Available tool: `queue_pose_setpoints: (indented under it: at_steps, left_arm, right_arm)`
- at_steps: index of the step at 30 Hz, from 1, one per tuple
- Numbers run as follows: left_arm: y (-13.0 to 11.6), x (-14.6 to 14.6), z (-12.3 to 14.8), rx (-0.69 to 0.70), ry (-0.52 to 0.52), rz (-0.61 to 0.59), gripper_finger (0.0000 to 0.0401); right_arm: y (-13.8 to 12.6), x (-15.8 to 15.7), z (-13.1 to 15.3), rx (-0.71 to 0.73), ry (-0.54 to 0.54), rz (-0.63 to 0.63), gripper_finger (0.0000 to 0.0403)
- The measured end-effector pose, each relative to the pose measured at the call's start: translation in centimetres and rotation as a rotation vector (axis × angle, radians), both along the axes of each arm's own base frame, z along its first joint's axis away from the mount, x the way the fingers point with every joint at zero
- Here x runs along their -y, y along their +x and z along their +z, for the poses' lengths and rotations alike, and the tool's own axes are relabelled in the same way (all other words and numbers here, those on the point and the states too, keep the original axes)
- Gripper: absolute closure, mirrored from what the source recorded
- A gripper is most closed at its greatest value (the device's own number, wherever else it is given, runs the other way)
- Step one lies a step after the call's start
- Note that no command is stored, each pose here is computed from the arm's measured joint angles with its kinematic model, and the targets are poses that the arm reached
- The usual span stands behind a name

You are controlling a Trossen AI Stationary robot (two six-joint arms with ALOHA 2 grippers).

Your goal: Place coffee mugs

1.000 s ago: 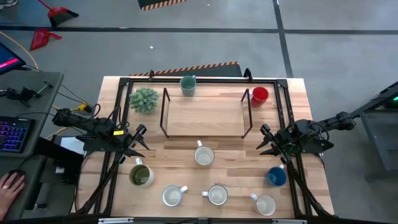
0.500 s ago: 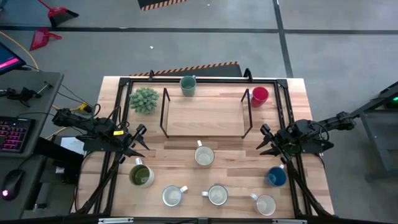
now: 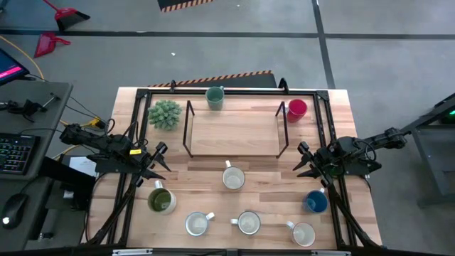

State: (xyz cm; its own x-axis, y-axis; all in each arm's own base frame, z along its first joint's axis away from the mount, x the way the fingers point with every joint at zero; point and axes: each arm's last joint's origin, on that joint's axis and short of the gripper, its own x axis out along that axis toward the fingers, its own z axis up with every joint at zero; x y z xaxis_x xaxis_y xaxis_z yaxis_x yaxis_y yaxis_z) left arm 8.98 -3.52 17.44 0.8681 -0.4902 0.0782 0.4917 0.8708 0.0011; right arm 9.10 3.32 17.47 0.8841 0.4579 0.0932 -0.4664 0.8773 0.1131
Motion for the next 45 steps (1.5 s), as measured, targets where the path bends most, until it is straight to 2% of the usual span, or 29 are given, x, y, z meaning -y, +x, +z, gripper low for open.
queue_pose_setpoints:
  at_steps: [19,27,38,45]
  left_arm:
    - [0.0,0.0,0.0,0.002,-0.001,0.007,0.0256]
    - [0.1,-0.4,0.8,0.058,-0.075,0.139,0.0256]
    - [-0.6,-1.4,3.6,0.311,-0.275,0.367,0.0256]
    - [-0.4,-1.5,3.3,0.277,-0.277,0.411,0.0256]
  right_arm:
    - [0.0,0.0,0.0,0.0,0.0,0.0,0.0295]
    - [0.0,0.0,0.0,0.0,0.0,0.0,0.0295]
    - [0.0,0.0,0.0,0.001,0.0,-0.001,0.0295]
    - [0.0,0.0,0.0,0.0,0.0,0.0,0.0295]
